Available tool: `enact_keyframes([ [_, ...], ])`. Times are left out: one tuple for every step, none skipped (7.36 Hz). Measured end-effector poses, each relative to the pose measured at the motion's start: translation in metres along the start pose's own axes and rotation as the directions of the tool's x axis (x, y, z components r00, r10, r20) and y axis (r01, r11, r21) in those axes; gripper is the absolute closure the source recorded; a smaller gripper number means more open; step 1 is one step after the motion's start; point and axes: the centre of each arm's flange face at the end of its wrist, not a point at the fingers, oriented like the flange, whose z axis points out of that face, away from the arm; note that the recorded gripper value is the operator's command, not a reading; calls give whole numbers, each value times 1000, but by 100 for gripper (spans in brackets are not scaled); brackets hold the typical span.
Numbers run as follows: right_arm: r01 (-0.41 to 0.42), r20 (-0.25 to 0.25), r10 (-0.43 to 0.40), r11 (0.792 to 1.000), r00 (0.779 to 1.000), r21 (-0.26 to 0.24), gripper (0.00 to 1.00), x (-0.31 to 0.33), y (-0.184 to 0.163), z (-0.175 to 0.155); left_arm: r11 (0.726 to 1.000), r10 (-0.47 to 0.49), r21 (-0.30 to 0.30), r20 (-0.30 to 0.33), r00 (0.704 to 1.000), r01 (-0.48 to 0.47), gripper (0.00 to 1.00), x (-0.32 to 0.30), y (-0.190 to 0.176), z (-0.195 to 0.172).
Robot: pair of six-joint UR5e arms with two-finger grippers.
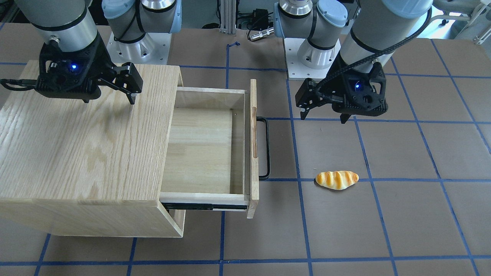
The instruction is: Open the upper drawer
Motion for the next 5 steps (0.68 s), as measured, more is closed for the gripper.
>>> enact_keyframes([
  [0, 0, 0, 1000, 1000, 0, 0, 0, 0, 0, 1000, 2, -5, 43, 999, -2, 0, -8, 15, -16],
  [-1, 0, 1, 1000, 1000, 0, 0, 0, 0, 0, 1000, 8, -1, 87, 996, -8, 0, -15, 26, -28],
  [-2, 0, 2, 1000, 1000, 0, 0, 1, 0, 0, 1000, 14, 3, 108, 994, -14, 0, -19, 31, -34],
  [-2, 0, 2, 1000, 1000, -1, 0, 1, 0, 0, 1000, 15, 5, 111, 994, -15, 0, -21, 33, -36],
  [-2, 0, 2, 1000, 1000, 0, 0, 1, 0, 0, 1000, 14, 10, 101, 995, -15, 0, -21, 32, -37],
])
